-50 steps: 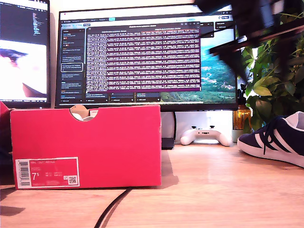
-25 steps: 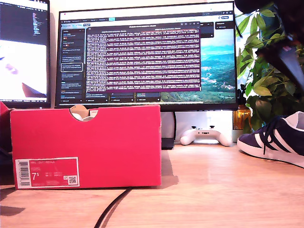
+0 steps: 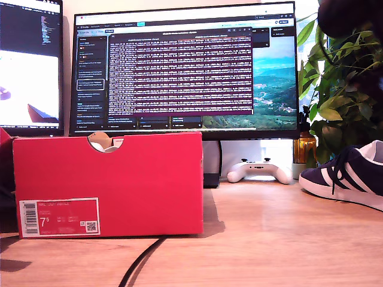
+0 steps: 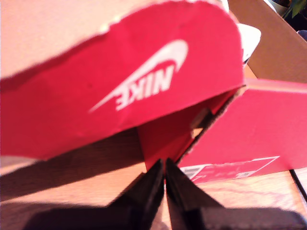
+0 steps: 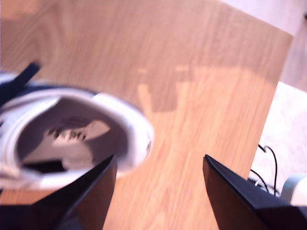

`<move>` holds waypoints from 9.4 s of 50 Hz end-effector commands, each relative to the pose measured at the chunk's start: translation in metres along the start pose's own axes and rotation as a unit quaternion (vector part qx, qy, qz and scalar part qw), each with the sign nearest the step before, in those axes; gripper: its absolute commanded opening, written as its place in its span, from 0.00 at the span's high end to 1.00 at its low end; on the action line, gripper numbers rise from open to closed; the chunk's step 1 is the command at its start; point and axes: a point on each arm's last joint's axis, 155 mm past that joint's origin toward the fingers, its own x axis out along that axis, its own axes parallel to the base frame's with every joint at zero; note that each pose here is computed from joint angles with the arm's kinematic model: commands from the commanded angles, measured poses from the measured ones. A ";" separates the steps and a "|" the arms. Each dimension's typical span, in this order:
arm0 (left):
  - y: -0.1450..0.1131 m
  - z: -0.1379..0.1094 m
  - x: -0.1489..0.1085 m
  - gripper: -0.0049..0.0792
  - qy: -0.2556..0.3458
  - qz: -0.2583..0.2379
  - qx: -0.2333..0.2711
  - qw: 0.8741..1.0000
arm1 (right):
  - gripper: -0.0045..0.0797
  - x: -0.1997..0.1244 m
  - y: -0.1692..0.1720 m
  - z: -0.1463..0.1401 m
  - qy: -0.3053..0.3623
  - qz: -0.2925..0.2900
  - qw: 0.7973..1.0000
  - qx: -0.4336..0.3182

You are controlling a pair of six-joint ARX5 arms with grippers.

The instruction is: Pack the blue shoes by picking the first shoe and placing it inside the red shoebox, left side, then picking and rotating the second shoe and placing it in the shoebox

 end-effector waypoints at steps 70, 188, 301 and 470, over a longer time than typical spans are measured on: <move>0.003 -0.015 -0.003 0.97 0.017 0.004 -0.002 1.000 | 0.96 0.081 0.001 -0.027 0.053 0.018 0.997 0.049; -0.007 0.015 -0.003 0.97 -0.043 -0.015 0.013 0.999 | 0.96 -0.311 0.262 -0.123 -0.467 0.480 0.351 -0.655; -0.005 -0.002 -0.003 0.97 -0.009 -0.016 0.001 1.000 | 0.95 -0.152 0.318 -0.225 -0.414 0.305 0.317 -0.797; 0.053 0.042 -0.077 0.97 -0.131 0.150 0.039 0.979 | 0.95 -0.107 0.157 -0.026 -0.229 0.331 0.728 -0.555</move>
